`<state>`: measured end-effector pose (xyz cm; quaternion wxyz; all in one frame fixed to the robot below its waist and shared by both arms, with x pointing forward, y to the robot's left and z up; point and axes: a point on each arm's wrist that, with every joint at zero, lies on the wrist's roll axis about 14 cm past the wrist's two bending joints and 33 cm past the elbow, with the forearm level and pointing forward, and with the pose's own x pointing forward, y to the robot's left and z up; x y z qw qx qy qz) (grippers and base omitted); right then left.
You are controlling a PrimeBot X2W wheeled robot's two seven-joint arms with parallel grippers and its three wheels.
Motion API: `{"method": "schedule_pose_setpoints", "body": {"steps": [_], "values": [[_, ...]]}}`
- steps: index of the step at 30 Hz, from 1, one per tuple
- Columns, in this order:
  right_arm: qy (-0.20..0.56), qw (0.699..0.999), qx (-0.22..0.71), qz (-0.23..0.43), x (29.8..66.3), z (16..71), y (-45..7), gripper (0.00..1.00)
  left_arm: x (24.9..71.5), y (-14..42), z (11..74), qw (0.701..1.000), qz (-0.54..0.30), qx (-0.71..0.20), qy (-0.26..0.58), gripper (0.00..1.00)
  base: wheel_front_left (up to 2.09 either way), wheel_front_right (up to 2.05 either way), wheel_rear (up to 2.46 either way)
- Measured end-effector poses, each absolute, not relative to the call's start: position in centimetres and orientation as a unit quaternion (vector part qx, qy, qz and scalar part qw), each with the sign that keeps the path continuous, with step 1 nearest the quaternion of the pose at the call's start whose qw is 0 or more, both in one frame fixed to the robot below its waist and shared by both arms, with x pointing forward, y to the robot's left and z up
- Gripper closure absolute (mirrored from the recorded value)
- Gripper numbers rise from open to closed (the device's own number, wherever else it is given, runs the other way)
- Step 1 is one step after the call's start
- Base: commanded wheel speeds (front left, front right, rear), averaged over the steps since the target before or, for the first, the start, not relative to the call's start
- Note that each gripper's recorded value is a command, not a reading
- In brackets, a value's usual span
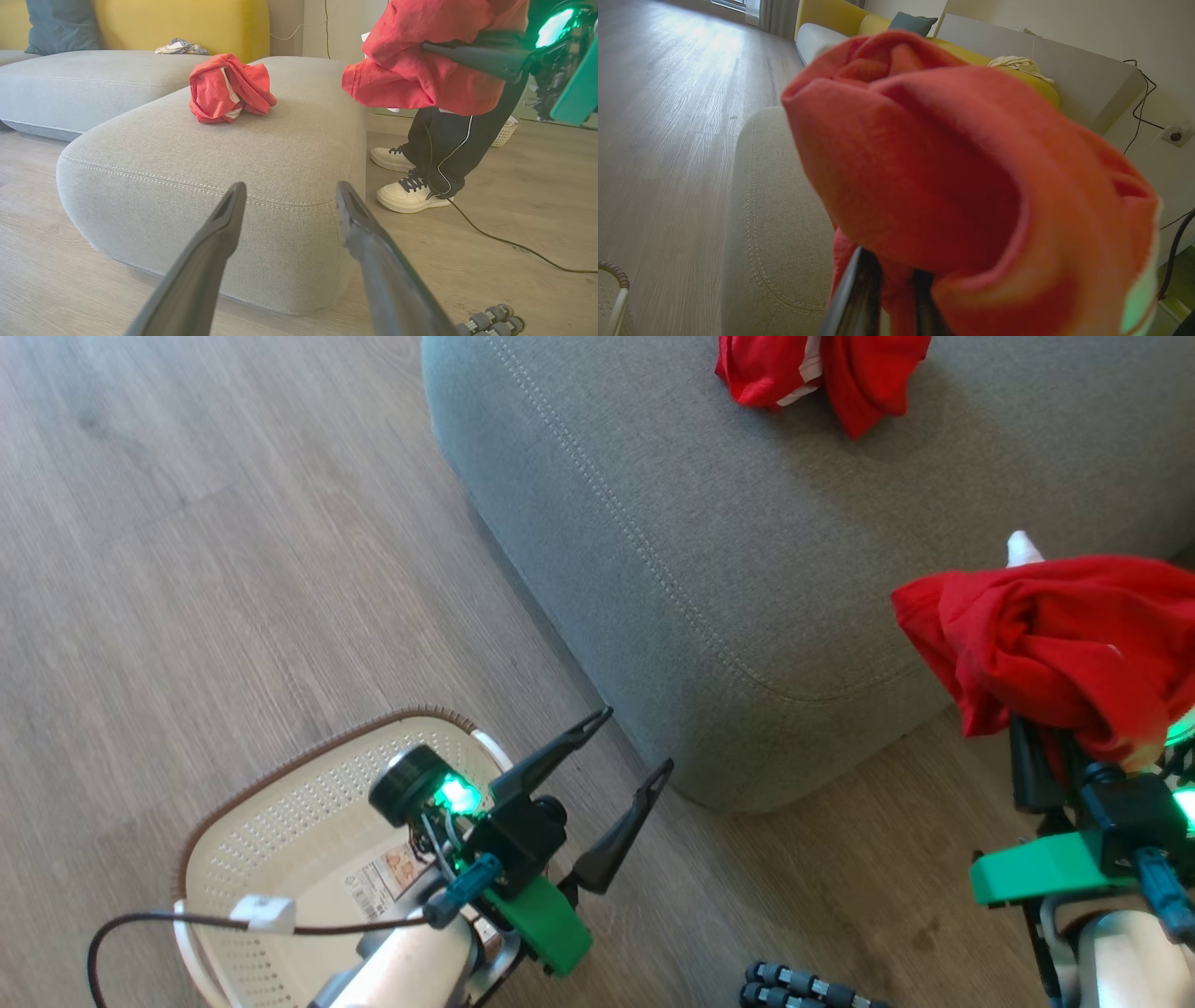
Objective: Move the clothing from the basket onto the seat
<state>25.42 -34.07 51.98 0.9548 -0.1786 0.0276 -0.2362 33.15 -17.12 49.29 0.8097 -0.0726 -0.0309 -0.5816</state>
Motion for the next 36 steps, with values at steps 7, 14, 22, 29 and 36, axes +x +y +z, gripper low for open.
{"method": "schedule_pose_setpoints", "body": {"steps": [7, 14, 22, 29, 36], "values": [[0.017, 0.952, -0.181, -0.246, 25.7, 52.8, -34.7, 1.0, 33.9, -16.9, 49.1, 0.812, -0.577, -0.077, -0.032, 0.0, 0.0, 0.0, 0.0], [-0.046, 0.944, -0.223, -0.24, 30.1, 57.4, -36.1, 1.0, 35.5, -16.2, 47.8, 0.82, -0.566, -0.081, -0.025, 0.0, 0.0, 0.0, 0.0], [-0.09, 0.923, -0.296, -0.23, 36.1, 62.2, -39.1, 1.0, 38.5, -15.6, 46.1, 0.825, -0.558, -0.085, -0.032, 0.0, 0.0, 0.0, 0.0], [-0.103, 0.92, -0.297, -0.232, 42.6, 63.5, -42.2, 1.0, 40.2, -14.7, 43.4, 0.827, -0.555, -0.088, -0.02, 0.0, 0.0, 0.0, 0.0], [-0.064, 0.93, -0.267, -0.242, 48.2, 60.2, -45.2, 1.0, 41.8, -13.0, 40.4, 0.837, -0.539, -0.089, 0.0, 0.0, 0.0, 0.0, 0.0]]}}
